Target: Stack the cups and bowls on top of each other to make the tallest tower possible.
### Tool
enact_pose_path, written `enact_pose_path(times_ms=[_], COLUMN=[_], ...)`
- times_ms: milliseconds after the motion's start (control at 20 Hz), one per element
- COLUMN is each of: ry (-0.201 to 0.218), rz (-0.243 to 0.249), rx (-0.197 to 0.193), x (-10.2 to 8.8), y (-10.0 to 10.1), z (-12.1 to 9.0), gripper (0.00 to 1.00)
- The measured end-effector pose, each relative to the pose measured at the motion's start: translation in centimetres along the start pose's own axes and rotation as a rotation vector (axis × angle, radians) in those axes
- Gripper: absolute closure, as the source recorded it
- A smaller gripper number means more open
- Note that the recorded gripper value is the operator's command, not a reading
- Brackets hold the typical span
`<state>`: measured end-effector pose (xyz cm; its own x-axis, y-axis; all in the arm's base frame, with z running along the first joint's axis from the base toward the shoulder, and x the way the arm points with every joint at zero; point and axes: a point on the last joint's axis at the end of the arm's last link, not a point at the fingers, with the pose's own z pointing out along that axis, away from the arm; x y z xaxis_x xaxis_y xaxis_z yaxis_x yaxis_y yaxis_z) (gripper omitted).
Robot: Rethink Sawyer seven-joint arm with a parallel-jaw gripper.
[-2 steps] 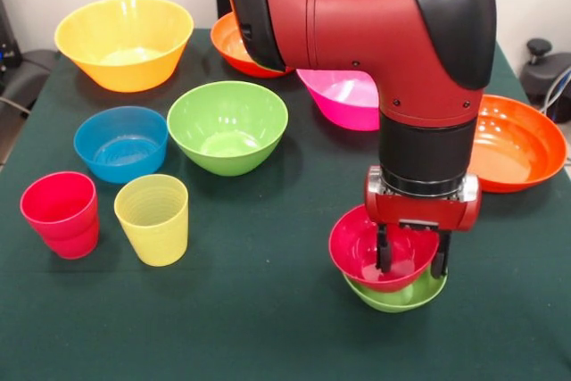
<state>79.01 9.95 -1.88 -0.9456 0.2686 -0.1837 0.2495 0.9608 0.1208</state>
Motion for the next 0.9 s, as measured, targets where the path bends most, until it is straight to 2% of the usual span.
enact_pose_path(times_ms=[500, 900], ry=[-0.007, -0.015], rz=[-0.001, -0.014], rx=[-0.002, 0.003], x=[-0.3, -1.4], y=[0.2, 0.8], z=[-0.5, -1.8], gripper=[0.00, 0.00])
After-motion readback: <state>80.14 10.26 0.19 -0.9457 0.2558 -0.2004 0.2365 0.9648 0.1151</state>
